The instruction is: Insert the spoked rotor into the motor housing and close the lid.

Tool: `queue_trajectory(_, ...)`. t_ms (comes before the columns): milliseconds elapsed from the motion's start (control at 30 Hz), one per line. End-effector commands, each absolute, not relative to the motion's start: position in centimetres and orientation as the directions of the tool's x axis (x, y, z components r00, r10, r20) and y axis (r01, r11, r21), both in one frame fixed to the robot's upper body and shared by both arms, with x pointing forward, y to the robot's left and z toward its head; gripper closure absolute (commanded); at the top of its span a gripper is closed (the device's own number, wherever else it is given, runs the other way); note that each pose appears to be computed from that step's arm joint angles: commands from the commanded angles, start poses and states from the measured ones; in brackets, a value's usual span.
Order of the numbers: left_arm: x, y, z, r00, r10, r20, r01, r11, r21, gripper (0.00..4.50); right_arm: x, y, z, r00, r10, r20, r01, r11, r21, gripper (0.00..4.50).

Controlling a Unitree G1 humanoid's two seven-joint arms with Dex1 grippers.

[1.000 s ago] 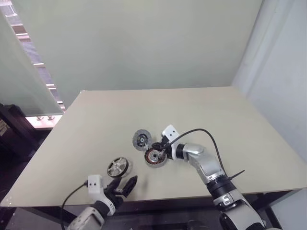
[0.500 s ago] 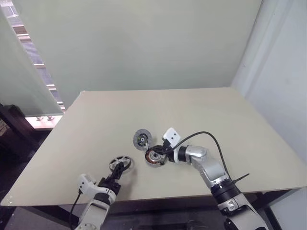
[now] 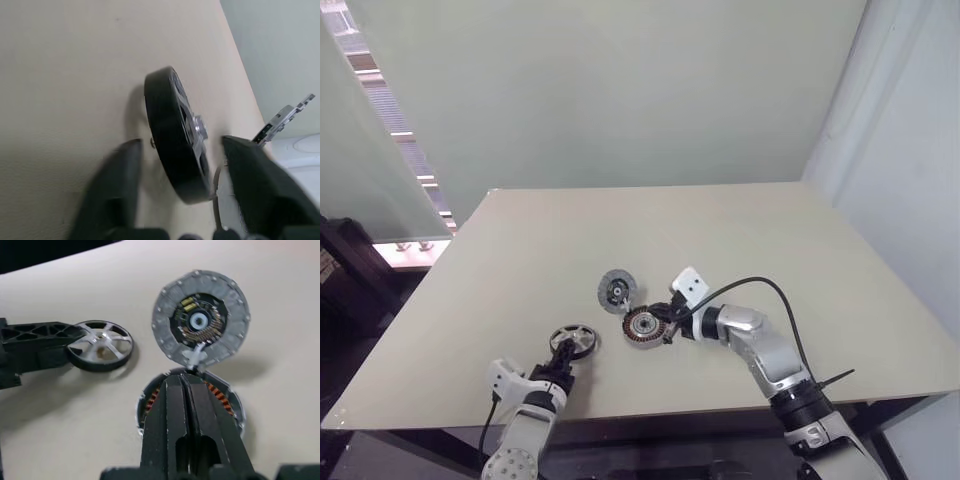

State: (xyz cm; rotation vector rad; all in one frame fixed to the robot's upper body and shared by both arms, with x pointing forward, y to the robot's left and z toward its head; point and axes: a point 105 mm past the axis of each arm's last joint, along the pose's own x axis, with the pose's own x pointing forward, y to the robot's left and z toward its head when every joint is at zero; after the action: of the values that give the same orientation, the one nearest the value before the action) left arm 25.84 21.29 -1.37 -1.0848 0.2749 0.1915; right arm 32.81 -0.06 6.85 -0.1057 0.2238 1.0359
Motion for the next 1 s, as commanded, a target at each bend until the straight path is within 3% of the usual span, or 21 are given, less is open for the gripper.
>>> queue_trajectory(33,26.5,21.2,-0.4,0.964,0.013,-0.266,-0.243,0.451,-0.859,3.10,33.2,0.0,8.9,0.507,0.846,-0.165,-0.858,0.513,-0.005,4.50)
queue_trajectory(100,26.5,21.3,-0.4,0.965,0.013,-0.262,-0.240,0.446,-0.862,3.83,33.2,-0.1,8.9,0.510,0.844,-0.164,-0.856,0.516,-0.005,4.50)
queue_trajectory(167,26.5,21.4,-0.3,0.966,0.014,-0.258,-0.237,0.444,-0.864,4.22,33.2,-0.1,8.9,0.512,0.843,-0.163,-0.855,0.518,-0.004,4.50)
queue_trajectory(333,26.3,21.2,1.6,0.986,-0.009,-0.165,-0.145,0.435,-0.889,4.22,33.3,-0.4,8.7,0.521,0.838,-0.166,-0.849,0.528,-0.003,4.50)
queue_trajectory(567,25.2,16.4,5.9,0.951,-0.305,0.049,0.155,0.333,-0.930,4.22,33.7,-2.3,7.8,0.561,0.801,-0.210,-0.821,0.571,-0.017,4.50)
queue_trajectory(667,25.6,14.8,7.2,0.924,-0.366,0.109,0.222,0.284,-0.933,4.22,33.8,-3.3,7.2,0.578,0.779,-0.241,-0.807,0.591,-0.025,4.50)
queue_trajectory(1000,28.5,11.0,7.2,0.886,-0.443,0.137,0.251,0.210,-0.945,4.22,32.8,-5.8,5.8,0.618,0.730,-0.291,-0.762,0.647,0.005,4.50)
